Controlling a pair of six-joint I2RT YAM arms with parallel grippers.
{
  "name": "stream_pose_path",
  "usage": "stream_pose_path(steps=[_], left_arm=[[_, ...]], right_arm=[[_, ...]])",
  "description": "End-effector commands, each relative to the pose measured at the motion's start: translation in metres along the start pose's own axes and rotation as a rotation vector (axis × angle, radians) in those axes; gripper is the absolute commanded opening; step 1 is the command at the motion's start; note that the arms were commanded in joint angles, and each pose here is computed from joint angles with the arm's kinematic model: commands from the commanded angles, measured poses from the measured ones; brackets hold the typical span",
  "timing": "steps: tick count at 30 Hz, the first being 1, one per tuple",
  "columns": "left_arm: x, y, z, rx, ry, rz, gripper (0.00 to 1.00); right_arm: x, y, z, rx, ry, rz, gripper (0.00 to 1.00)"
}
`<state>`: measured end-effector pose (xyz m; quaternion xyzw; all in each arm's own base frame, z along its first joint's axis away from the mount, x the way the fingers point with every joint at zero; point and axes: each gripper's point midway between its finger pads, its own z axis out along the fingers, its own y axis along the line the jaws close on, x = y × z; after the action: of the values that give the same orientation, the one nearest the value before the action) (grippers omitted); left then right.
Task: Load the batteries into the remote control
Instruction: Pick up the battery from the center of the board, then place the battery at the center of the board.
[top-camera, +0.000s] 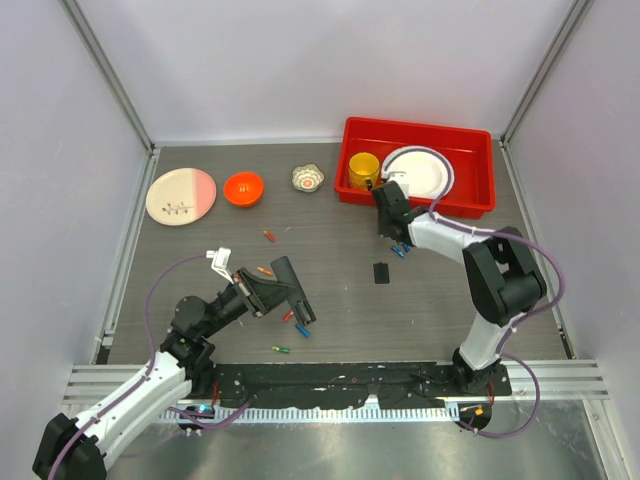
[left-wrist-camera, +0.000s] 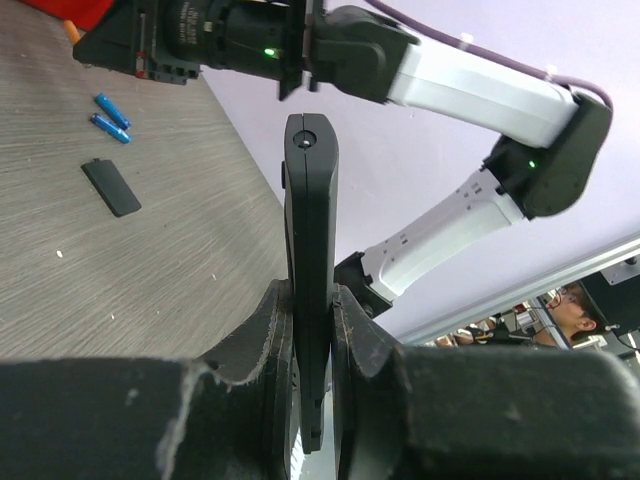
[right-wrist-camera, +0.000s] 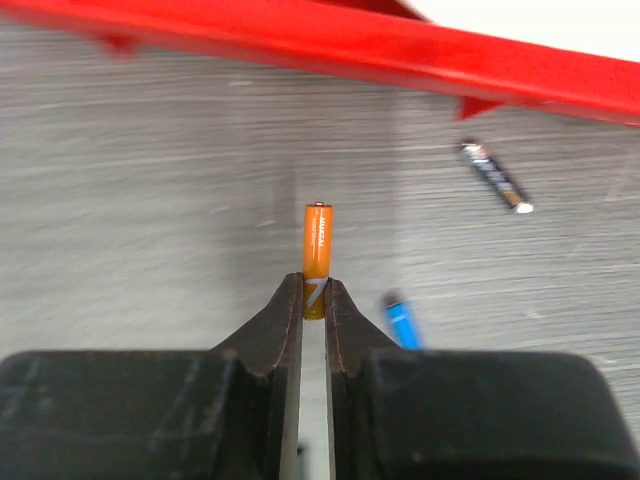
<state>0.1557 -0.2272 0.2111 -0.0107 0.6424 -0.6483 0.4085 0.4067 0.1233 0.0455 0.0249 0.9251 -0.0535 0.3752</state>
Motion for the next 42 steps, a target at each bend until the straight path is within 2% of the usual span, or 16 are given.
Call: stream_pose_path(steps=[1, 8, 16, 24, 28, 29, 31, 38, 42], left_arm=[[-0.005, -0.002, -0.001, 0.021, -0.034, 0.029, 0.00], [-0.010, 0.003, 0.003, -0.002, -0.058, 0.015, 0.00], [-0.010, 0.004, 0.003, -0.001, -0.062, 0.009, 0.00], [-0.007, 0.003, 0.001, 0.006, -0.052, 0.002, 0.00], [-0.006, 0.005, 0.000, 0.002, -0.053, 0.001, 0.00], [-0.006, 0.006, -0.001, 0.000, -0.054, 0.000, 0.00], [-0.006, 0.007, -0.001, -0.004, -0.055, -0.001, 0.00], [-0.004, 0.008, -0.001, -0.006, -0.051, -0.003, 0.00], [-0.004, 0.008, -0.001, -0.006, -0.047, -0.005, 0.00]], right_arm=[[-0.028, 0.045, -0.057, -0.107, -0.093, 0.009, 0.01], [0.014, 0.079, -0.072, -0.151, 0.042, 0.050, 0.01], [0.064, 0.107, -0.084, -0.147, 0.187, -0.126, 0.01], [0.091, 0.114, -0.077, -0.164, 0.231, -0.152, 0.02], [0.094, 0.114, -0.074, -0.165, 0.241, -0.168, 0.11], [0.097, 0.113, -0.072, -0.157, 0.249, -0.170, 0.16], [0.098, 0.114, -0.072, -0.157, 0.252, -0.172, 0.19], [0.099, 0.116, -0.070, -0.157, 0.259, -0.174, 0.39], [0.091, 0.118, -0.069, -0.153, 0.247, -0.178, 0.42]])
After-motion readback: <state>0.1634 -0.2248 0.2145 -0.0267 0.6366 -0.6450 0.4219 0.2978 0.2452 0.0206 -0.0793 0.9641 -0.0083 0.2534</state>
